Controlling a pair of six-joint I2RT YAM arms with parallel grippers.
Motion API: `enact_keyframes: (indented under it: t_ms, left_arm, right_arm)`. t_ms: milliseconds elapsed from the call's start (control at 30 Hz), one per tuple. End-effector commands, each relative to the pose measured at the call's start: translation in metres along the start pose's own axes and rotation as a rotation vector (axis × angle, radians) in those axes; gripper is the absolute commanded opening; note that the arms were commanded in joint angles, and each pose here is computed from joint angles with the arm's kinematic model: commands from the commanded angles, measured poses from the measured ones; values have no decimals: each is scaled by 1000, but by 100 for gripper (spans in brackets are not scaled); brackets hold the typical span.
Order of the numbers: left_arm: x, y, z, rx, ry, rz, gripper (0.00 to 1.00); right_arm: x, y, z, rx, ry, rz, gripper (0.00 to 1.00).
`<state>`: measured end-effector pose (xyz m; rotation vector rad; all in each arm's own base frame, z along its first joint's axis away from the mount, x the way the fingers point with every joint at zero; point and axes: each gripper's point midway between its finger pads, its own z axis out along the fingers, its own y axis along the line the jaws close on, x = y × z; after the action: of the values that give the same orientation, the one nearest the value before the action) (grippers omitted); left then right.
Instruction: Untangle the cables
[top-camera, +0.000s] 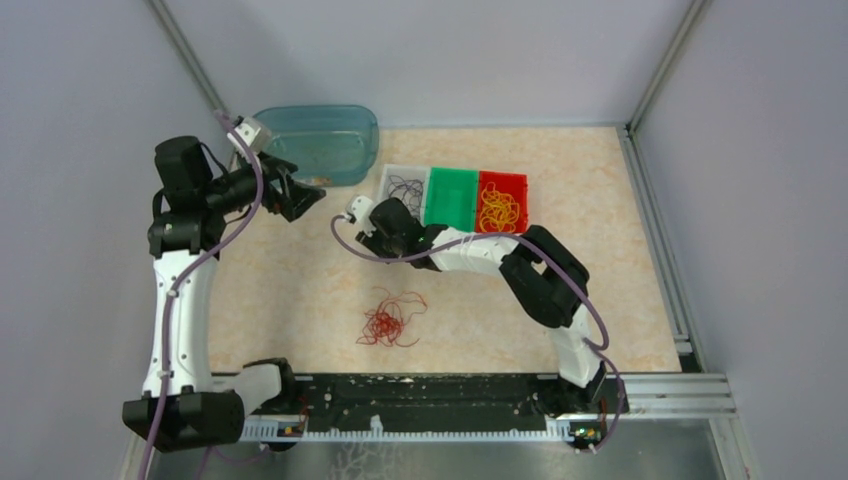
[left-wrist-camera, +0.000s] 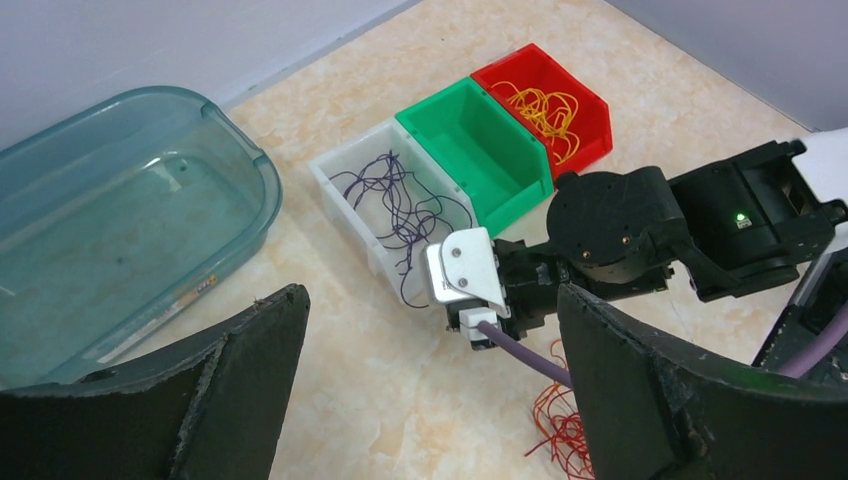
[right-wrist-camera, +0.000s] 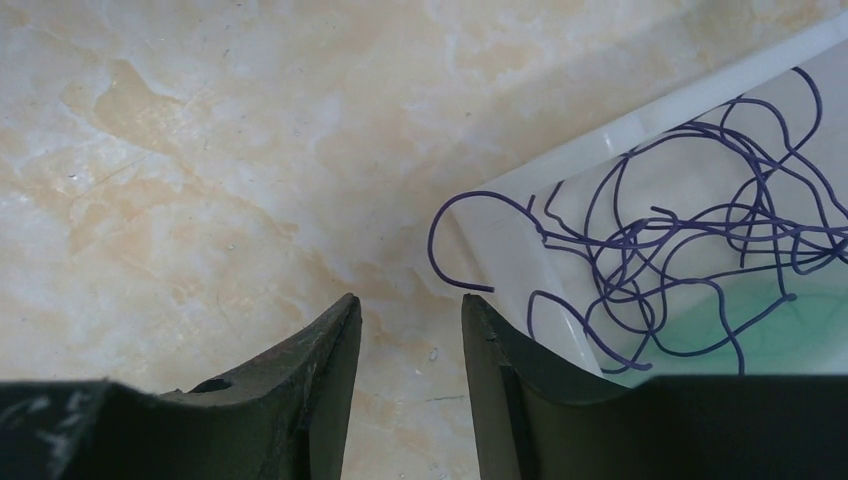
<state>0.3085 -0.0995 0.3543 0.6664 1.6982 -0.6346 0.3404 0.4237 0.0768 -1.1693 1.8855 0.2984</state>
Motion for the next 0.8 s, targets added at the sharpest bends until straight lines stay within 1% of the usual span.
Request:
enact_keyframes:
  t_ms: [0,200,300,367,433,633,667,767]
  left_arm:
    - [3,-6,-3,16,1,4,99]
    - [-3,-5,-5,5,-10,30,99]
    - [-5,-2,-4,0,-9,32,100]
    - [-5,2,-4,-17,-5,40,99]
    - [-7,5,-5,-34,-3,58,99]
    - [-7,10,-5,-50,9,83,99]
    - [-6,10,-5,-47,11,83,100]
    - [-4,12,-5,-59,20,94,99]
  right_arm:
    - [-34,-31,-3,63,-76,-18,41]
    - [-29,-53,-1,36,-43,-35,41]
    - [-34,-53,-2,-8,-53,-43,40]
    - [-35,-49,-2,-57,-51,-59,37]
    - [-36,-42,-2,-115,-54,-77,36]
    - [-45,-45,-1,-127,-64,-101,36]
    - [-45,-42,-1,-148,-62,-102,36]
    - [-40,-29,-2,-285,-53,-77,36]
